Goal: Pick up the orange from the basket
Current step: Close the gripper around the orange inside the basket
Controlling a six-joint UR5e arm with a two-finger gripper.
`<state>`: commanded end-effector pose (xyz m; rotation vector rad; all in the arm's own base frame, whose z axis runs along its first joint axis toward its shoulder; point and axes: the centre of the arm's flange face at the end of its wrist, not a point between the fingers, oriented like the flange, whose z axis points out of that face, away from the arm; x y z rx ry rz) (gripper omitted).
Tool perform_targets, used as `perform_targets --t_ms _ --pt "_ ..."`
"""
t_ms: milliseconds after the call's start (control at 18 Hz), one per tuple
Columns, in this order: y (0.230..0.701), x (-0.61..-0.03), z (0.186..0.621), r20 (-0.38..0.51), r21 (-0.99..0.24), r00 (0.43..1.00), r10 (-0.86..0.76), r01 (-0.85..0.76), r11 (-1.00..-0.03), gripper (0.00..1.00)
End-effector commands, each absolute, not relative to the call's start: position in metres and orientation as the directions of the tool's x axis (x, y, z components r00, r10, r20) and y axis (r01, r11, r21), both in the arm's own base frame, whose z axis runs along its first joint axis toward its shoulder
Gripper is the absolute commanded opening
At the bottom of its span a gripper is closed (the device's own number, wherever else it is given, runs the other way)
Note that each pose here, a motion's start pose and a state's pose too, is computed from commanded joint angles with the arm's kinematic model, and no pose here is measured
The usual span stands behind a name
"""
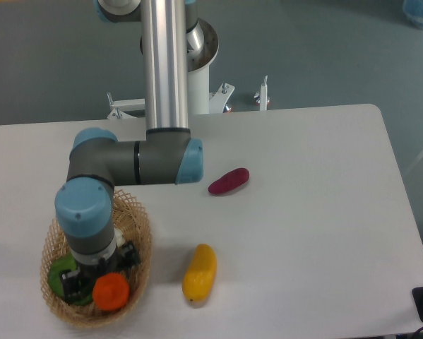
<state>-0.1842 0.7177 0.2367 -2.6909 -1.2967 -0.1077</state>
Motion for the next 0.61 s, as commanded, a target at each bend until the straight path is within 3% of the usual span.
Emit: perform_targets --t_ms 611 --pt "0.722 -0.186 0.222 0.114 -0.099 0.625 0.772 0.781 -0.617 1.00"
